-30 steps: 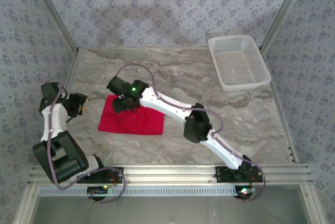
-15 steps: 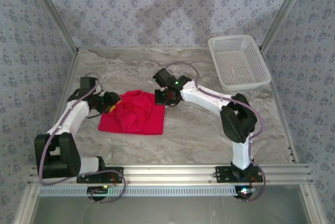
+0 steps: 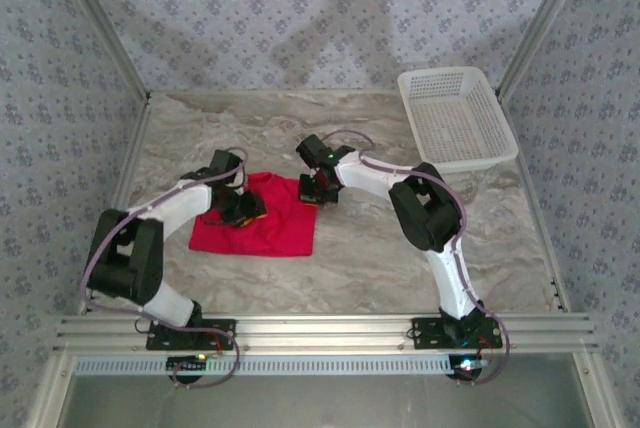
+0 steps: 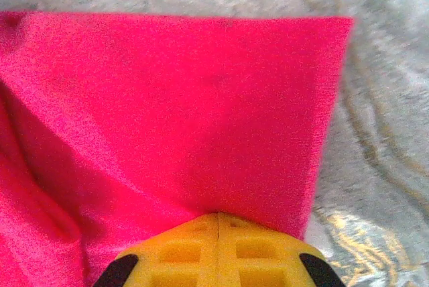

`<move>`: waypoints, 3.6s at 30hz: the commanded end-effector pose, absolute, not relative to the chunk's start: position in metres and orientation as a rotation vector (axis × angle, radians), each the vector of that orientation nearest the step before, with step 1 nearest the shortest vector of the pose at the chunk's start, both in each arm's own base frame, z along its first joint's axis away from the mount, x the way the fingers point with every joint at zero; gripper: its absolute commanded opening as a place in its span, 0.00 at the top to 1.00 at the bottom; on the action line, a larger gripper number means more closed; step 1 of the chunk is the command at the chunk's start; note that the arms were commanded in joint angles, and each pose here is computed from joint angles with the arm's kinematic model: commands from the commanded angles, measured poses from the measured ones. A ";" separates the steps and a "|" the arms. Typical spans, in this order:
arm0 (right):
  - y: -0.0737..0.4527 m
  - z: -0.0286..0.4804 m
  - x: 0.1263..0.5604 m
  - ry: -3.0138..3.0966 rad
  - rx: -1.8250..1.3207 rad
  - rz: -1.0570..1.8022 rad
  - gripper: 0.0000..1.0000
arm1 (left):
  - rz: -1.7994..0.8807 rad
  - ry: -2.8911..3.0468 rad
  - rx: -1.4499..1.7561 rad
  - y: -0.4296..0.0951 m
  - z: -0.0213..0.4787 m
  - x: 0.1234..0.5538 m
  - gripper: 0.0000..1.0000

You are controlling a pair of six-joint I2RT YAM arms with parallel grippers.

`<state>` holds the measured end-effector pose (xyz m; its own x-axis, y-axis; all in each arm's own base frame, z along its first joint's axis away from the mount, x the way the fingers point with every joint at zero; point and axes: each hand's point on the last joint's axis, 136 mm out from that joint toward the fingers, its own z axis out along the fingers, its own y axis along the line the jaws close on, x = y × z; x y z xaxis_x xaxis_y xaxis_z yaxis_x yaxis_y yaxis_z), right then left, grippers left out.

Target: Fold the inside-out t-shirt

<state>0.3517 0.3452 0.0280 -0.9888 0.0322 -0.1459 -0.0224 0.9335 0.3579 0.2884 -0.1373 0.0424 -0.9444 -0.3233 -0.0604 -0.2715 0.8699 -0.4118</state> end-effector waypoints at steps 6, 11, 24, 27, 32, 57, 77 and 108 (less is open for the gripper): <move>0.306 0.001 0.341 3.066 0.056 0.303 1.00 | -0.558 2.763 -1.160 -0.017 0.025 0.275 0.77; 0.306 0.002 0.345 3.052 0.017 0.285 1.00 | -0.445 2.557 -1.244 0.029 0.071 0.278 0.72; 0.327 0.010 0.348 3.037 -0.046 0.400 1.00 | -0.573 2.553 -0.494 -0.100 0.150 0.310 0.45; 0.327 0.012 0.348 3.034 -0.050 0.402 1.00 | -0.605 2.615 -0.436 -0.116 0.134 0.308 0.43; 0.328 0.016 0.350 3.030 -0.054 0.407 1.00 | -0.594 2.692 -0.414 -0.120 0.111 0.306 0.41; 0.315 -0.002 0.336 3.104 -0.101 0.292 1.00 | -0.403 2.788 -0.713 -0.022 0.077 0.411 0.91; 0.334 0.003 0.334 3.098 -0.155 0.361 1.00 | -0.784 2.745 -0.361 -0.170 0.105 0.334 0.57; 0.310 0.021 0.332 3.084 -0.189 0.242 1.00 | -0.258 2.529 -0.957 0.038 0.134 0.325 0.61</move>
